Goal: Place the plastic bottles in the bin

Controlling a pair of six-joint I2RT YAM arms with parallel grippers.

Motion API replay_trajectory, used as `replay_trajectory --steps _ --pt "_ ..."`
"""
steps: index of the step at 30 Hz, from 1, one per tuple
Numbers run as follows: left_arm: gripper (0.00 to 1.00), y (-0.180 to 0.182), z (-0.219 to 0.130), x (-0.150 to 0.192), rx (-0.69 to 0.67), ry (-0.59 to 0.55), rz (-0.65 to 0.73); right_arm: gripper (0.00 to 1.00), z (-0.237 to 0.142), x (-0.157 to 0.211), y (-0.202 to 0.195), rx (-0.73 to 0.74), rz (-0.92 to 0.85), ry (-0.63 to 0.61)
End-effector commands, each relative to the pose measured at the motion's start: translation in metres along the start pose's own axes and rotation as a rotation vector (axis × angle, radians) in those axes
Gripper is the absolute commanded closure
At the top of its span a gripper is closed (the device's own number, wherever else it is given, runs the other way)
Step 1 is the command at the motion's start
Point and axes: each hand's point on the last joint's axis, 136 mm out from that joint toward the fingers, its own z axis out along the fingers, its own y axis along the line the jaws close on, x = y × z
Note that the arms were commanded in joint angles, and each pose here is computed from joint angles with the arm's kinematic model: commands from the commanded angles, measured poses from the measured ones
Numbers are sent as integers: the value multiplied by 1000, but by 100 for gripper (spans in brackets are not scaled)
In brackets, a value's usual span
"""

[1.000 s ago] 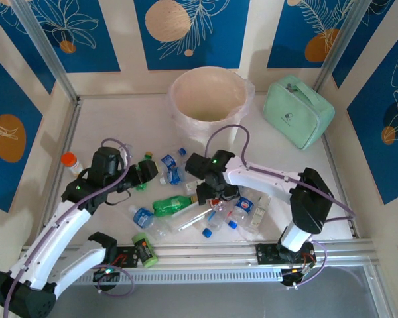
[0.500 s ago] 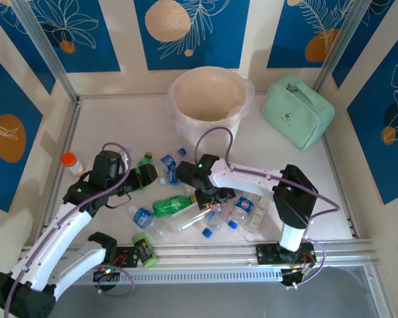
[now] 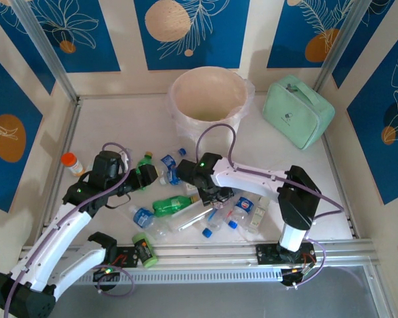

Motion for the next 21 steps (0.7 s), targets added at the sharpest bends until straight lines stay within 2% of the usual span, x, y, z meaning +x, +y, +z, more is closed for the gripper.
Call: replay_trajectory --steps 1,8,13,21 --pt "17 0 -3 3 0 6 23 44 -36 -7 -3 -61 27 -95" --pt "17 -8 -4 0 28 -3 22 47 -95 -24 -2 -236 53 -275" --pt "17 -11 -3 -3 37 -3 29 47 -162 -44 -3 -487 73 -446" --pt "18 -20 -4 -9 50 -1 47 49 -254 -96 -54 -832 218 -649"
